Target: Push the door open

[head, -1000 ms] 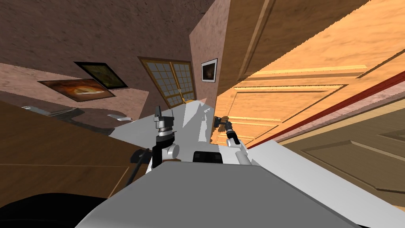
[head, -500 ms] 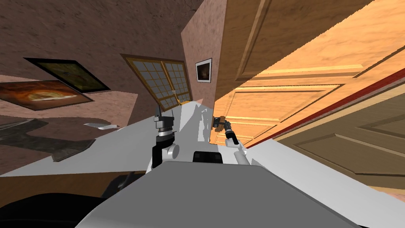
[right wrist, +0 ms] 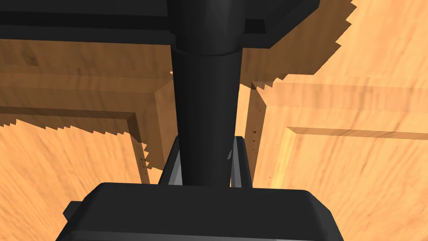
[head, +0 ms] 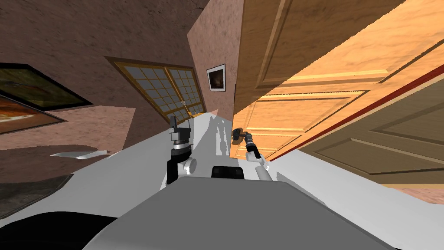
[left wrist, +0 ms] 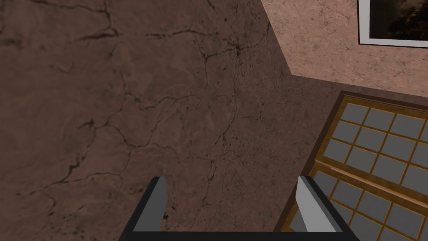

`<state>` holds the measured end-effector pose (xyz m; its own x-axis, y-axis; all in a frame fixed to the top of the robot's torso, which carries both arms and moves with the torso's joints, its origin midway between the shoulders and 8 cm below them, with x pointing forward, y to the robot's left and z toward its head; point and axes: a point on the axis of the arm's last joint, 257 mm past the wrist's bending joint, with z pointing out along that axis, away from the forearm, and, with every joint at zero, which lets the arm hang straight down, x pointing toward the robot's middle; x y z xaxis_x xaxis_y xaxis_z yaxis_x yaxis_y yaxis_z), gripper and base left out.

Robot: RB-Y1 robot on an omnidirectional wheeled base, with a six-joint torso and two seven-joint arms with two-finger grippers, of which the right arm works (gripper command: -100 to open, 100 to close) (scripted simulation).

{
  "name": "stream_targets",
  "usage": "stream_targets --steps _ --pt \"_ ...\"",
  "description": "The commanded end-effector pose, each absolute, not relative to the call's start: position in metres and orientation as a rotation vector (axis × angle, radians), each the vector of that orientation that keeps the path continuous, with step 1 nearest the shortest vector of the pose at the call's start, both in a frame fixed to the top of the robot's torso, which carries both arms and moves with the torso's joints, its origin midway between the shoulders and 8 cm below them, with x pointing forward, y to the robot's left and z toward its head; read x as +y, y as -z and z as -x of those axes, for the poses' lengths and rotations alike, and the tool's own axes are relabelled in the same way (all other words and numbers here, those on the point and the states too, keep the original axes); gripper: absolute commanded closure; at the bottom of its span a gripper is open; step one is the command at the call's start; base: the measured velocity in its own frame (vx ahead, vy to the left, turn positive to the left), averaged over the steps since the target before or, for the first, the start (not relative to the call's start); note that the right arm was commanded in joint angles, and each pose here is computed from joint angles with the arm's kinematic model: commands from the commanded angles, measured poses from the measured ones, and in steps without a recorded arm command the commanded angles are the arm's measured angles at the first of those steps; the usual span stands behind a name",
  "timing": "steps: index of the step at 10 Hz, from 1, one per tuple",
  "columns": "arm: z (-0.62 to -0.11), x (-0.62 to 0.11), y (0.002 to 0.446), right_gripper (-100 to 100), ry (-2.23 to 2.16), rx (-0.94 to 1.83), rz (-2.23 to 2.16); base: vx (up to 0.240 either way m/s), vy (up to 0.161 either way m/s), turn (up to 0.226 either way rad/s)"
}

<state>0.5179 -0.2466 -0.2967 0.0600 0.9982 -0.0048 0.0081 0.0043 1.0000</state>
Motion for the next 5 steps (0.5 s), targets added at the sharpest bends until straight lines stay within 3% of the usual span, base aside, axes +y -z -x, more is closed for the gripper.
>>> stream_targets --steps 1,5 --pt "-0.5182 -0.2477 0.2931 100 -1.153 1.163 -1.235 0.128 0.137 -0.143" --pt "-0.5178 -0.2397 0.2925 100 -1.16 1.161 -1.24 0.107 0.147 -0.136"
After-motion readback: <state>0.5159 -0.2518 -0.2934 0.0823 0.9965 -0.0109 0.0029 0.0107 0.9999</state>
